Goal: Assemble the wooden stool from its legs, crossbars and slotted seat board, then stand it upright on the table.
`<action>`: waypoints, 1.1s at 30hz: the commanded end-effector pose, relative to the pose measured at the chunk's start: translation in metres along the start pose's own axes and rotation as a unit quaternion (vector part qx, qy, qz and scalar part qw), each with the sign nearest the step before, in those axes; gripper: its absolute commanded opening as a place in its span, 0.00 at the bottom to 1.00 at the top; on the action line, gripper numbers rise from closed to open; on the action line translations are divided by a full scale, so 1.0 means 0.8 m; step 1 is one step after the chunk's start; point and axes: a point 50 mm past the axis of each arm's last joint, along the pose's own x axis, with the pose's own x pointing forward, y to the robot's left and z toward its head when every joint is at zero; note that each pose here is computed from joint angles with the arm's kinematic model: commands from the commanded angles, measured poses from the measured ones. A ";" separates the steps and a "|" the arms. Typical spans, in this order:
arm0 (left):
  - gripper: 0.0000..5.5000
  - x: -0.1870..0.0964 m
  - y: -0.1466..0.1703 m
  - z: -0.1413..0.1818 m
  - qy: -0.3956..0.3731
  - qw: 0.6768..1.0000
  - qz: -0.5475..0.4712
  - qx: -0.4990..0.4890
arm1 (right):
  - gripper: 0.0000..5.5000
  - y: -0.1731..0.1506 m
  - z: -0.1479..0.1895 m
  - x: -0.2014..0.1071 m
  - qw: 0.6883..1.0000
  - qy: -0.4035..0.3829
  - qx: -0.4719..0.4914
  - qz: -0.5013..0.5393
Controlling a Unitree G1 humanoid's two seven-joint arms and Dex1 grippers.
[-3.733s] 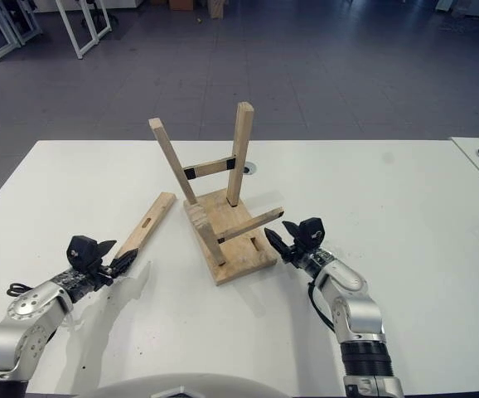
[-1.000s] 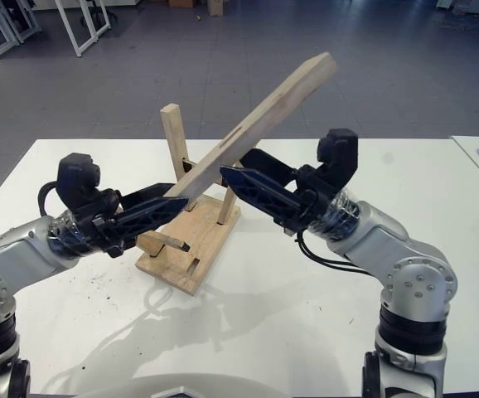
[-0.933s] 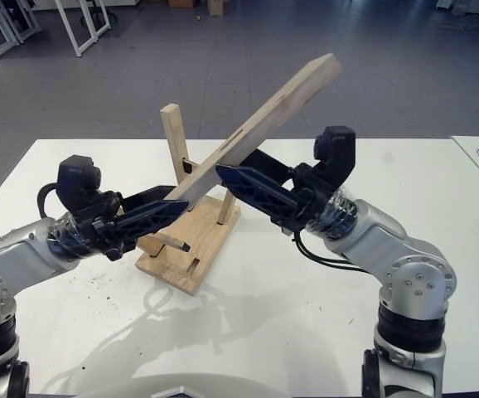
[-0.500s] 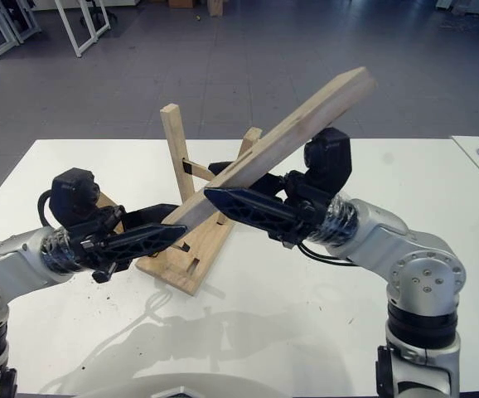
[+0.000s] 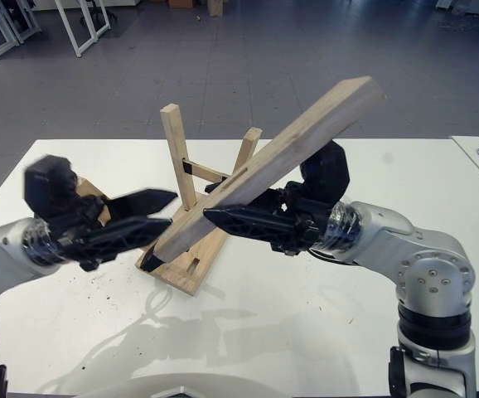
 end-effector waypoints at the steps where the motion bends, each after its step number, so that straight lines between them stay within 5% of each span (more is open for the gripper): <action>1: 0.58 -0.021 0.007 0.067 -0.109 0.991 0.037 0.063 | 0.37 -0.010 0.009 -0.003 0.998 -0.013 -0.029 -0.045; 6: 0.58 -0.075 0.030 0.139 -0.206 0.953 0.169 0.146 | 0.37 -0.035 0.017 -0.026 0.984 -0.038 -0.065 -0.163; 9: 0.58 -0.112 0.055 0.145 -0.204 0.918 0.285 0.188 | 0.37 -0.047 -0.005 -0.041 0.967 0.032 -0.098 -0.235; 13: 0.58 -0.154 0.097 0.092 -0.104 0.881 0.409 0.214 | 0.37 -0.053 -0.046 -0.045 0.950 0.127 -0.123 -0.256; 16: 0.58 -0.184 0.126 0.016 0.080 0.835 0.488 0.242 | 0.37 -0.053 -0.074 -0.037 0.946 0.158 -0.126 -0.253; 21: 0.58 -0.210 0.135 -0.083 0.261 0.773 0.530 0.233 | 0.37 -0.051 -0.104 -0.024 0.946 0.183 -0.128 -0.237; 33: 0.58 -0.177 0.132 -0.161 0.324 0.781 0.499 0.193 | 0.37 -0.043 -0.115 0.007 0.955 0.175 -0.144 -0.189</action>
